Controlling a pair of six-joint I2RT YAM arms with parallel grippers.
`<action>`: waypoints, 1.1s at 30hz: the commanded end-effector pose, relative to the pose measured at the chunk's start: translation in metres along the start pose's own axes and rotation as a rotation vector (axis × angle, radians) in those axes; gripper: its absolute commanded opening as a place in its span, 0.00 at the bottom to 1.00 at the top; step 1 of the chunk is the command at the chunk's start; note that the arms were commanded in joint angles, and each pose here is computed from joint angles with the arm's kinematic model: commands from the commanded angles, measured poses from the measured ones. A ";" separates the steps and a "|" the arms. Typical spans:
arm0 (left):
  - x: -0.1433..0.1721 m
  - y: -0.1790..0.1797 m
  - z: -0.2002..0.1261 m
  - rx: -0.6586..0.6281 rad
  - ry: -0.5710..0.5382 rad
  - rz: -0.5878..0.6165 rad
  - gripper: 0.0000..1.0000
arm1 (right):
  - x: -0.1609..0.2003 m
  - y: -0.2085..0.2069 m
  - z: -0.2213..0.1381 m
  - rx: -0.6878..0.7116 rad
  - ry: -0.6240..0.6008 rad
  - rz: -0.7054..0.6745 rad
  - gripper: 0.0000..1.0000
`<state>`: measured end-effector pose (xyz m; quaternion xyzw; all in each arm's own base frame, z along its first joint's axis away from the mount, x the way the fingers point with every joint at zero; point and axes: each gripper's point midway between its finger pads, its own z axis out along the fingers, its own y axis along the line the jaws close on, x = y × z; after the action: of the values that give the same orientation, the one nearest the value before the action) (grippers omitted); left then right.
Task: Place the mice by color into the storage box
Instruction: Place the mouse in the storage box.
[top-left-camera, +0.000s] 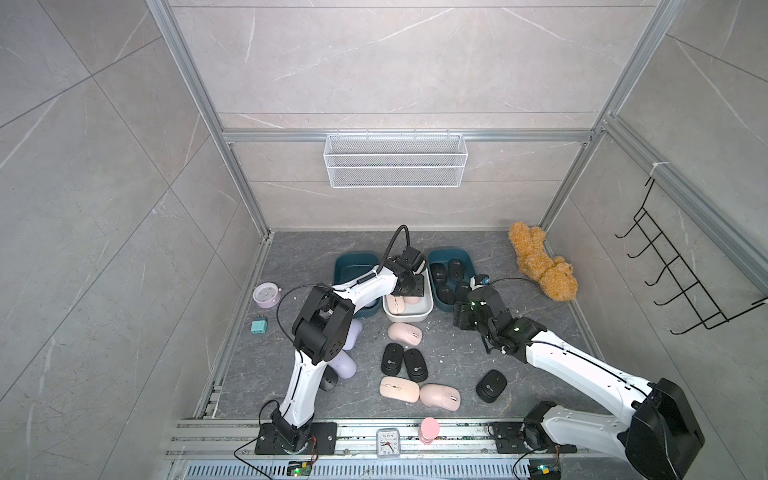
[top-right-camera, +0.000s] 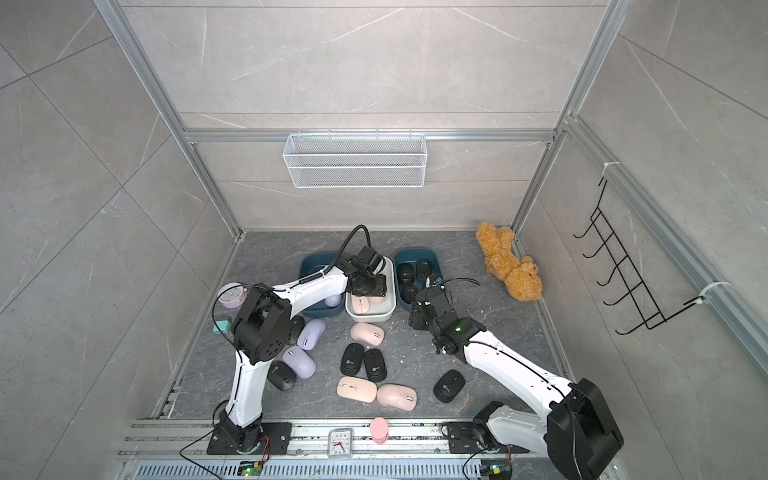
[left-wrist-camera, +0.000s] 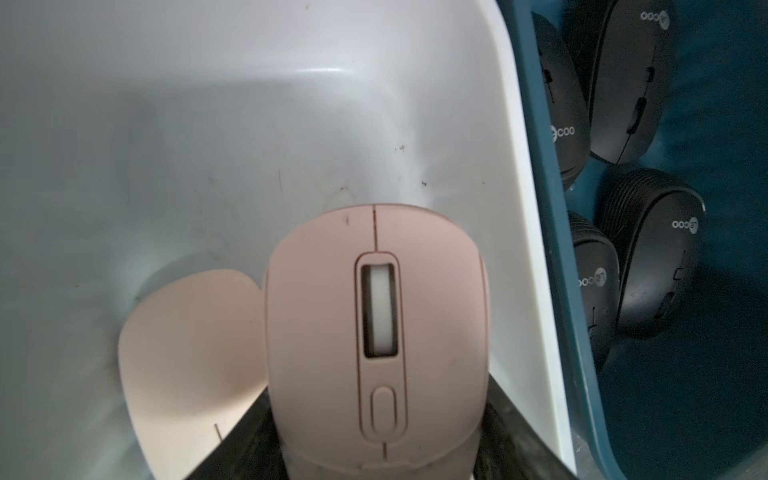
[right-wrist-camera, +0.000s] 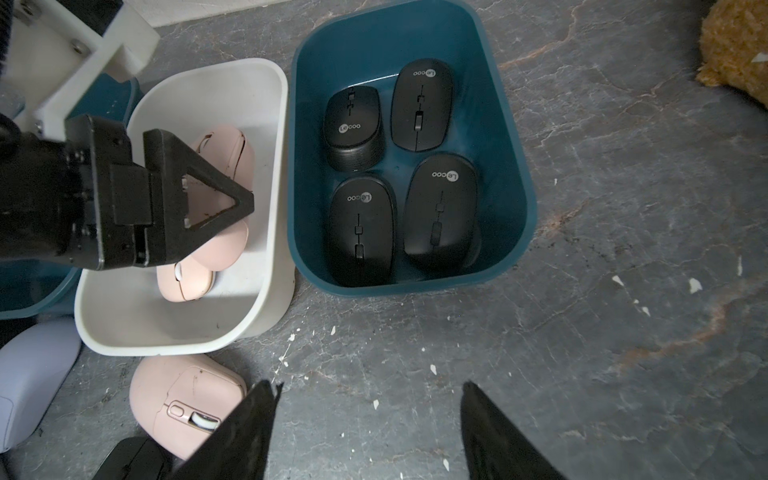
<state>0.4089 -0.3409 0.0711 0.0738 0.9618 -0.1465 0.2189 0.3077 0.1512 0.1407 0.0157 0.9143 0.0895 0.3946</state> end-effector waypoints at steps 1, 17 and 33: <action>-0.003 -0.006 0.003 0.024 -0.012 -0.016 0.44 | 0.003 -0.002 0.004 0.006 0.005 0.005 0.72; 0.004 -0.004 0.015 0.011 0.030 -0.033 0.45 | 0.005 -0.003 0.007 0.004 0.013 0.009 0.72; 0.004 -0.002 0.018 -0.006 0.039 -0.048 0.57 | 0.005 -0.005 0.008 0.004 0.016 0.015 0.72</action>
<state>0.4054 -0.3423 0.0400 0.0610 0.9705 -0.1379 0.1880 0.3103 0.1498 0.1355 0.0192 0.9162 0.0909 0.3898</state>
